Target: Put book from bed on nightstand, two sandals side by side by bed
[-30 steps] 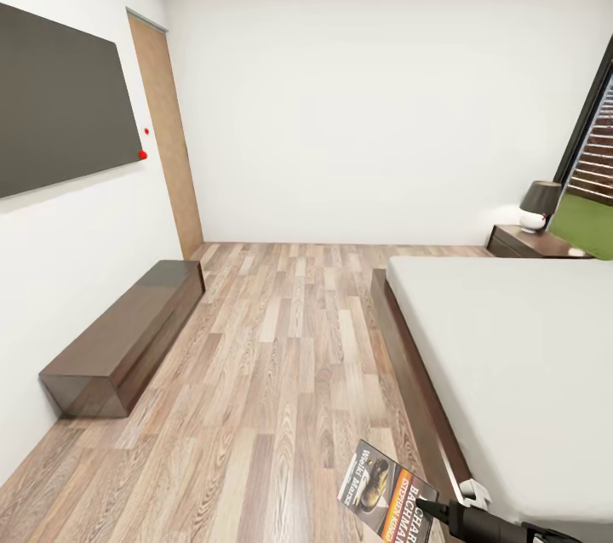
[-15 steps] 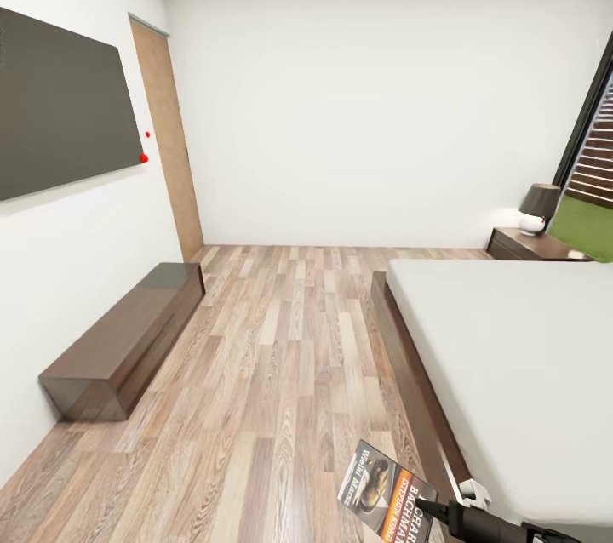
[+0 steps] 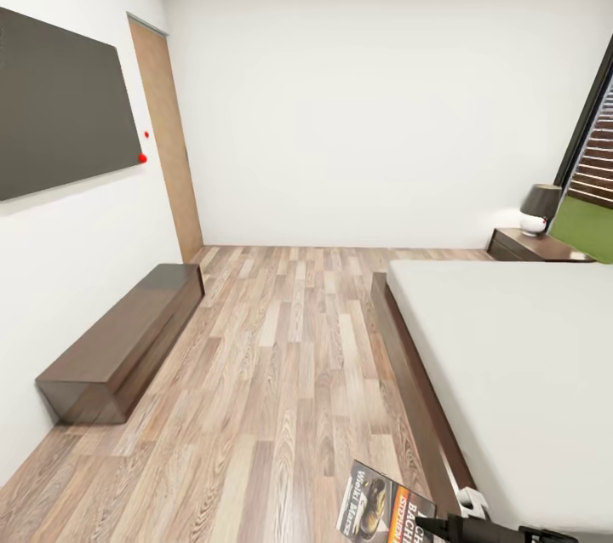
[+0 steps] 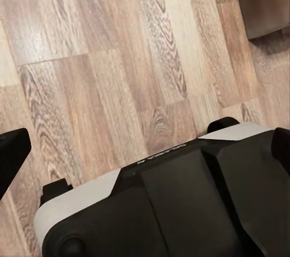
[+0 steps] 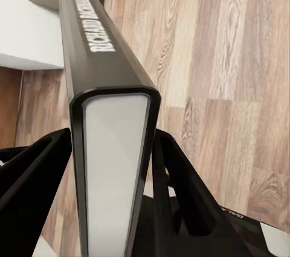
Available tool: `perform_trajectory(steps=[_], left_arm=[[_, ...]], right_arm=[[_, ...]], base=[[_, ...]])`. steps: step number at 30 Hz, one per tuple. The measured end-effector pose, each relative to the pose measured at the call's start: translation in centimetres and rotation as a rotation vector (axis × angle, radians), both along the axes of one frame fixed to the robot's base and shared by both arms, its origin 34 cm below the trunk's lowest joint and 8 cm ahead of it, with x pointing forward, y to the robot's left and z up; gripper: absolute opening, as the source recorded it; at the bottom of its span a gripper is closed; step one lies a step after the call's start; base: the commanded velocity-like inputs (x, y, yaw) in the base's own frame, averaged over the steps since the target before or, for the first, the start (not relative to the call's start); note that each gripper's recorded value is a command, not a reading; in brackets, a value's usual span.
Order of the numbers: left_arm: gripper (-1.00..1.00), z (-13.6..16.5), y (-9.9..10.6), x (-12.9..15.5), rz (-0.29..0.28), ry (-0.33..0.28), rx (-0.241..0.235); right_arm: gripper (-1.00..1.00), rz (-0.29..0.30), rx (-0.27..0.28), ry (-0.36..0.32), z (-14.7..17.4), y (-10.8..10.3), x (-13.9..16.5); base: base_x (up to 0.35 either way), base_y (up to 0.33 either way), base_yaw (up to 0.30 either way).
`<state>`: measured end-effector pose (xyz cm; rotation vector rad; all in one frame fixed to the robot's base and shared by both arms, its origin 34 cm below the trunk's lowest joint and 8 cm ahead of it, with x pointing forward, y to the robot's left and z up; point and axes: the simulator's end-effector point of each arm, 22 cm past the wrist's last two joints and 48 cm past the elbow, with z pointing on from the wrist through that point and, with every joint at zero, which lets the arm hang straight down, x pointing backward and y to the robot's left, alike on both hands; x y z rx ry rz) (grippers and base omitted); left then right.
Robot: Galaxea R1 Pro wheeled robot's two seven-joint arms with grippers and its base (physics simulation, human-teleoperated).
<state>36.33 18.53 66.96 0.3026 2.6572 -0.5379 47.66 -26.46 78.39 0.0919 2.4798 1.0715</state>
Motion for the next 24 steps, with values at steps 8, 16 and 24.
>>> perform_trajectory(steps=[8, 16, 24], left_arm=[[1.00, 0.00, 0.01, -0.01, 0.001, 0.000, 0.000], [1.00, 0.01, 0.00, 0.00, 0.000, 0.000, 0.000], [1.00, 0.00, -0.02, -0.01, 0.000, 0.000, 0.000]], right_arm=[[-1.00, 0.002, -0.002, 0.001, -0.03, -0.01, -0.05], [-1.00, 0.003, -0.003, 0.001, -0.05, -0.02, -0.07], [-1.00, 0.004, -0.003, 0.002, -0.06, -0.02, -0.10]], base=[[0.320, 0.000, 0.000], [0.332, 0.000, 0.000], [0.332, 0.000, 0.000]])
